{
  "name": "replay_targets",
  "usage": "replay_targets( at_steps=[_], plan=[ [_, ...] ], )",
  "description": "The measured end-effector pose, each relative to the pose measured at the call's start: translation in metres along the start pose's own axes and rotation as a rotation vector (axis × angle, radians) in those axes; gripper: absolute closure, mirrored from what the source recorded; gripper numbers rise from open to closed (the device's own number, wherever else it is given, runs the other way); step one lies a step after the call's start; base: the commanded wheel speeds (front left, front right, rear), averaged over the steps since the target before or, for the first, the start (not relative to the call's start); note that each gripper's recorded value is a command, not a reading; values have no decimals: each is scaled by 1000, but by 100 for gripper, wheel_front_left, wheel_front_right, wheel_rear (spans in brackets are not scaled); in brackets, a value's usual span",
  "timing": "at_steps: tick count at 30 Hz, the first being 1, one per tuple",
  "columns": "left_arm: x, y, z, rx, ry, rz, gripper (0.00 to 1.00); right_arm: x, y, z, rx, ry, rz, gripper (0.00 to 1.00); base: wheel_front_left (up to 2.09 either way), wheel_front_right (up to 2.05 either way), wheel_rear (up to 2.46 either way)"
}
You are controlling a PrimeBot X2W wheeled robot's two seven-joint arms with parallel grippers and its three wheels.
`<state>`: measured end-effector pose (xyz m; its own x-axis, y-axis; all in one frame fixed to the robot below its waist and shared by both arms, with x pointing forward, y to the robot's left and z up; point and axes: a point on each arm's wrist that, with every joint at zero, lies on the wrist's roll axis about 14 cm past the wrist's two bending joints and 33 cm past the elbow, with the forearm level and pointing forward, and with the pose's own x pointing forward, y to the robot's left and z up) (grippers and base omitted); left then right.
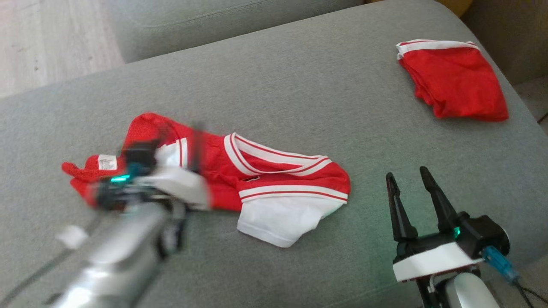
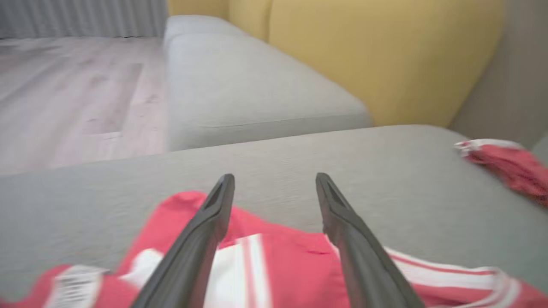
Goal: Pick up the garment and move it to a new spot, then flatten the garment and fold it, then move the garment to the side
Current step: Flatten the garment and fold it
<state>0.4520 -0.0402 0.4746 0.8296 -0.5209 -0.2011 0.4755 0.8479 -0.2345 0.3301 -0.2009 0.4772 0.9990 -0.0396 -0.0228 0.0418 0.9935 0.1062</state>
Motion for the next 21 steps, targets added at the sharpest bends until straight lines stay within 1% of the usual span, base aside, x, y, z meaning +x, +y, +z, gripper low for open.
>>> replay_targets(
  at_steps=[2,4,7,11,13,15,21],
  plan=[
    [-5,49,-4,51,37,121,0,0,3,-4,-1,13,11,0,0,0,0],
    [-12,87,-8,77,76,215,0,2,6,-6,-5,19,21,0,0,0,0],
    [-21,126,-7,48,103,314,0,6,9,-9,-4,28,31,0,0,0,0],
    [-37,164,-13,53,141,425,0,10,15,-15,-3,46,49,0,0,0,0],
    [-46,176,-19,41,162,463,0,12,17,-17,-2,52,57,0,0,0,0],
    [-52,180,-25,18,179,480,0,13,19,-19,-1,58,63,0,0,0,0],
    [-63,176,-41,-65,209,480,0,16,23,-22,-8,69,79,0,0,0,0]
  ],
)
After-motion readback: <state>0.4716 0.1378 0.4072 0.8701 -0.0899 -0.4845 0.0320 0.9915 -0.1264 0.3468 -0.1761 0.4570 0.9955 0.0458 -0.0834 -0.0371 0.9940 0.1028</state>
